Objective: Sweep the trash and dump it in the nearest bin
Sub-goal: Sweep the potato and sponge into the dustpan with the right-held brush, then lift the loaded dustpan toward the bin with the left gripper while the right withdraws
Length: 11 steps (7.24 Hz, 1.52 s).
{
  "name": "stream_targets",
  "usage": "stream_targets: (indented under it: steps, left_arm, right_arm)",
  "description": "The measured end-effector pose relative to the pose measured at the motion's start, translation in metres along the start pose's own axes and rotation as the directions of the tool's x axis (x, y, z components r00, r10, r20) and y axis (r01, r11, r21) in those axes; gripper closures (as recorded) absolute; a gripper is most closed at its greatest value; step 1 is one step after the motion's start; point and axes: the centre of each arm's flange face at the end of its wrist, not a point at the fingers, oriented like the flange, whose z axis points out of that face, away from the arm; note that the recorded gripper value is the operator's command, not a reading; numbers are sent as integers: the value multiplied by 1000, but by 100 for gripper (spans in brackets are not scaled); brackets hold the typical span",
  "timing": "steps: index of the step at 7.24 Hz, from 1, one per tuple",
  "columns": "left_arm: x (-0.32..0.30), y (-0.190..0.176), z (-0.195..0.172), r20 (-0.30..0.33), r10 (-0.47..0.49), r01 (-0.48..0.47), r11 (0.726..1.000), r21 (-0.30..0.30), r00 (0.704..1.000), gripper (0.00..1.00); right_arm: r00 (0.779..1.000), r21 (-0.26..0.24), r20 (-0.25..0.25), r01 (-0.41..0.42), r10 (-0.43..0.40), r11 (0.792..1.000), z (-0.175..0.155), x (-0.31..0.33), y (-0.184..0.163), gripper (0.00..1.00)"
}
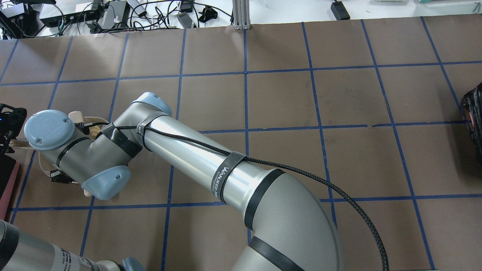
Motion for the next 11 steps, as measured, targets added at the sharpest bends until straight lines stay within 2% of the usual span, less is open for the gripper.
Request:
stream_targets:
  steps: [2,3,5,6,8,9,11]
  left_arm:
    - [0,0,0,2,1,-1,1000,3,1000,100]
    - [-1,-1,-1,9,2,-3,1000,22,1000,100]
    - [1,-4,-8,22,4,-7,995,98,1000,100]
    - [3,-2,-11,30,-1,-3,991,131,1000,100]
    - [11,24,-29,45,-39,30,982,187,998,100]
    - [17,50,-48,43,-55,46,978,201,998,100]
    - [38,105,-79,56,-56,44,980,193,997,100]
  right_arm:
    - [995,-23,-27,-93,93,995,-30,12,-5,100]
    - [989,-32,-54,-143,141,989,-39,36,-18,100]
    - [964,-65,-124,-243,234,968,-72,102,-36,100]
    - [947,-70,-154,-296,283,953,-97,140,-32,100]
    - [901,-45,-217,-393,375,919,-154,222,6,100]
    - [879,-27,-263,-420,398,907,-166,258,38,100]
    - [851,0,-329,-434,410,901,-154,302,103,100]
